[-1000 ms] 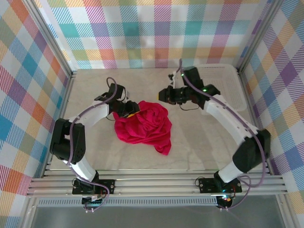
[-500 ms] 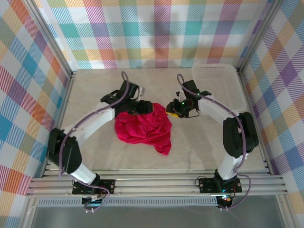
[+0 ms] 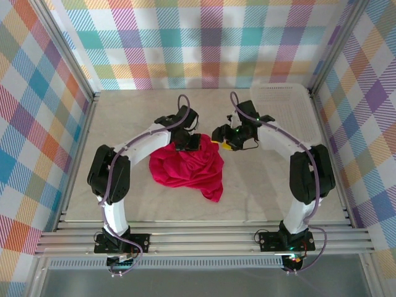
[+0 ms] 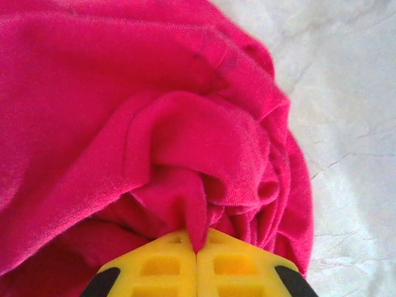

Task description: Fold the inside-out t-shirt

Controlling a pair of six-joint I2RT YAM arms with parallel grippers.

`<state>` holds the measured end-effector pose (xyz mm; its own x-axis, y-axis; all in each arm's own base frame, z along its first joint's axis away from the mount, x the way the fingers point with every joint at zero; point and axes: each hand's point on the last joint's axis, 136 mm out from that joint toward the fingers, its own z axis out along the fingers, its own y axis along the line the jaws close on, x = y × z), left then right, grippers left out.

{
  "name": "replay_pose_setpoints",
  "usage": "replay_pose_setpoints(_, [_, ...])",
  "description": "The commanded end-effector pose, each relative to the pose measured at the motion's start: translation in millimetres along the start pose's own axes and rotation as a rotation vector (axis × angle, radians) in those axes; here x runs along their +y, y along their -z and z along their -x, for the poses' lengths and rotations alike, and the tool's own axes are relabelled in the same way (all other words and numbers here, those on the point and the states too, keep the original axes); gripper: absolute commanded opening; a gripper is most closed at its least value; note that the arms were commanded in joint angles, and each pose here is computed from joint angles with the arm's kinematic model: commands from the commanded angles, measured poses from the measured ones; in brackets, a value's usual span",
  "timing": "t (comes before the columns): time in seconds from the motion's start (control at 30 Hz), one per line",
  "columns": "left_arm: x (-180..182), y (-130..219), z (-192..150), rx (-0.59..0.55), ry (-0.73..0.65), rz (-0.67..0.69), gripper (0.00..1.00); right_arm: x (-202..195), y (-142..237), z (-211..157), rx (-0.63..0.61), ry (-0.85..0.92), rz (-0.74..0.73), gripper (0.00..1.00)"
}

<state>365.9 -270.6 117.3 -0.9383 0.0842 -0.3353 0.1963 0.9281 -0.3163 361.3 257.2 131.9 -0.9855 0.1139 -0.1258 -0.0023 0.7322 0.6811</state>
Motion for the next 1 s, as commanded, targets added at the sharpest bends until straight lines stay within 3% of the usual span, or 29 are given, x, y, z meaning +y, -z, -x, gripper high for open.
replay_pose_setpoints(0.0, [-16,58,24,-0.121,-0.025,-0.028,0.0,20,-26,7,0.044,0.007,0.065,0.56])
replay_pose_setpoints(0.1, [-29,98,33,-0.185,-0.021,-0.092,0.0,32,-59,10,0.093,0.006,0.082,0.55])
replay_pose_setpoints(0.13, [-34,111,35,-0.204,-0.019,-0.124,0.0,31,-71,13,0.099,-0.006,0.08,0.47])
replay_pose_setpoints(0.23, [-37,147,37,-0.258,0.003,-0.194,0.0,8,-95,23,0.086,-0.079,0.023,0.04])
replay_pose_setpoints(0.27, [-33,160,38,-0.281,0.017,-0.205,0.0,-3,-98,25,0.067,-0.094,-0.015,0.0])
replay_pose_setpoints(0.47, [14,214,32,-0.429,0.128,-0.222,0.0,-28,-79,24,0.025,-0.11,-0.053,0.0])
replay_pose_setpoints(0.6, [28,193,22,-0.399,0.176,-0.248,0.0,-14,-57,17,0.026,-0.051,-0.029,0.0])
replay_pose_setpoints(0.8, [55,125,-10,-0.304,0.269,-0.205,0.0,-2,-27,-3,0.027,0.004,-0.013,0.0])
replay_pose_setpoints(0.97, [85,84,-55,-0.224,0.31,-0.084,0.0,-26,-14,-20,-0.02,0.044,-0.151,0.0])
